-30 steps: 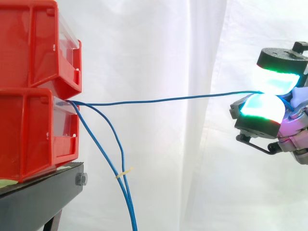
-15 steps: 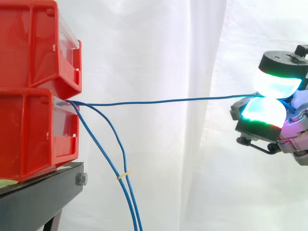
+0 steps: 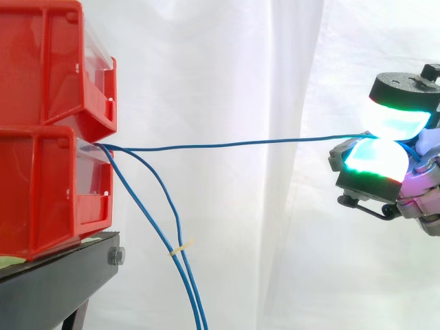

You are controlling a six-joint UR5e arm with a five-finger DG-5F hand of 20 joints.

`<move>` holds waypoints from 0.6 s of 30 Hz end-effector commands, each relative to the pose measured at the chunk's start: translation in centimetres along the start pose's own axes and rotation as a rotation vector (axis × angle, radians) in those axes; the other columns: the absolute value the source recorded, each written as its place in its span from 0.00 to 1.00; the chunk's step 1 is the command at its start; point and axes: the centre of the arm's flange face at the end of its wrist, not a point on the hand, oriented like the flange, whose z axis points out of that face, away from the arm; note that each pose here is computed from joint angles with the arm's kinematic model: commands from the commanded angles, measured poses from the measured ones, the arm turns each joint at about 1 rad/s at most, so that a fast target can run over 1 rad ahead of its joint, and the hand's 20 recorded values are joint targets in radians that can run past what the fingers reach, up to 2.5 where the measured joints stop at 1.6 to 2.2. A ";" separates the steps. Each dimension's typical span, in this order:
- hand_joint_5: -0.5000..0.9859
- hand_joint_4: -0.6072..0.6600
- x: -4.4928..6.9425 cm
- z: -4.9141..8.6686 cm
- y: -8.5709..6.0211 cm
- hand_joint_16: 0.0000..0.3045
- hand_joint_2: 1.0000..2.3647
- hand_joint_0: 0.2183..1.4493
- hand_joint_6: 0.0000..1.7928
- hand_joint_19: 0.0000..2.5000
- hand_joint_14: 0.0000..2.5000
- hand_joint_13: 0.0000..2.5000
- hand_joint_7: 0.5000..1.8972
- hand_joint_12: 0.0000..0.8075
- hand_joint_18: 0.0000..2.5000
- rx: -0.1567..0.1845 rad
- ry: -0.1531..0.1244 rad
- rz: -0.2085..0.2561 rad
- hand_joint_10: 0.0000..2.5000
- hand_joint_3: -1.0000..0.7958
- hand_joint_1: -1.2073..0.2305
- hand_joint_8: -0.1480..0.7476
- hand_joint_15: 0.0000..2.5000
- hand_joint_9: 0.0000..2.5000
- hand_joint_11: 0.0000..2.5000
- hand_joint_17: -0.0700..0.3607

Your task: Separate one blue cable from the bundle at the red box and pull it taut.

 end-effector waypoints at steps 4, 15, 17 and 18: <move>0.25 0.50 0.0 0.0 0.0 0.18 0.02 0.36 0.49 0.67 1.00 0.39 0.47 0.54 0.60 0.000 0.000 0.000 0.96 0.52 0.31 0.62 0.53 0.30 0.58 0.45; 0.25 0.50 0.0 0.0 0.0 0.18 0.02 0.36 0.49 0.67 1.00 0.39 0.47 0.53 0.61 0.000 0.000 0.000 0.95 0.52 0.31 0.61 0.53 0.31 0.57 0.44; 0.25 0.50 0.0 0.0 0.0 0.17 0.02 0.36 0.49 0.67 1.00 0.39 0.48 0.53 0.61 0.000 0.000 0.000 0.95 0.52 0.31 0.61 0.52 0.31 0.58 0.44; 0.25 0.50 0.0 0.0 0.0 0.18 0.02 0.36 0.49 0.67 1.00 0.39 0.48 0.53 0.61 0.000 0.000 0.000 0.95 0.52 0.30 0.61 0.53 0.31 0.57 0.44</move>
